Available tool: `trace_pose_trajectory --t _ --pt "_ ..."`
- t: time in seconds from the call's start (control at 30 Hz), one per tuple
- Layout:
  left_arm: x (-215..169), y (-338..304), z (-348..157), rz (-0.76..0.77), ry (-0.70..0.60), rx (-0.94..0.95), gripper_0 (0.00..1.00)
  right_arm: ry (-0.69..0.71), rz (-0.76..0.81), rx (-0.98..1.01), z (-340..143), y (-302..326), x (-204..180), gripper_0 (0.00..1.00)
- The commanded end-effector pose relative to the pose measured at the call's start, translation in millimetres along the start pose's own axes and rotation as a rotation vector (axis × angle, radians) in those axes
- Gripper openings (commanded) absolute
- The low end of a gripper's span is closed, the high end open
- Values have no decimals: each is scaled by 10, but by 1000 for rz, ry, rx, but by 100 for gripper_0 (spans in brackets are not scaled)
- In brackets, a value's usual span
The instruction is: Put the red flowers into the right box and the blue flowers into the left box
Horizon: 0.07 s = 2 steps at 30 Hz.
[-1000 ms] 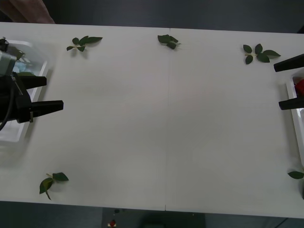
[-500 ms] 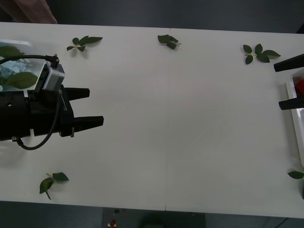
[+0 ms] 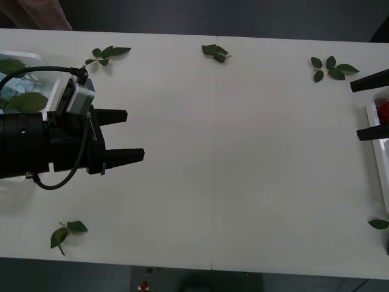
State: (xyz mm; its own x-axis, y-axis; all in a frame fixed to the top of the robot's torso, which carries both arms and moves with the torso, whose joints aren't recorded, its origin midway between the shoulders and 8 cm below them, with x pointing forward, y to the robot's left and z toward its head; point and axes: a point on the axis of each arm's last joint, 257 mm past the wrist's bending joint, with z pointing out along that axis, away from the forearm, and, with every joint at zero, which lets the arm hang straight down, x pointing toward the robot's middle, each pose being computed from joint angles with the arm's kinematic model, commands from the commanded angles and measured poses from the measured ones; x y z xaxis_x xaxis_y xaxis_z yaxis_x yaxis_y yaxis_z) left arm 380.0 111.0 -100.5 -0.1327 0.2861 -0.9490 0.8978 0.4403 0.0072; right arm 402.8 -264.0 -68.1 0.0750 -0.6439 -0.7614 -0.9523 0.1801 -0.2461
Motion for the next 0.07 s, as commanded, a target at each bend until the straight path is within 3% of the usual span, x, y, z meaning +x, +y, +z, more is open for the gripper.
trace_pose_trajectory --t 0.03,0.07 --pt "-157 -92 8 62 -20 16 100 9 -42 25 -114 -65 -99 100" --pt "-157 -92 8 62 -20 16 100 9 -42 25 -114 -65 -99 100"
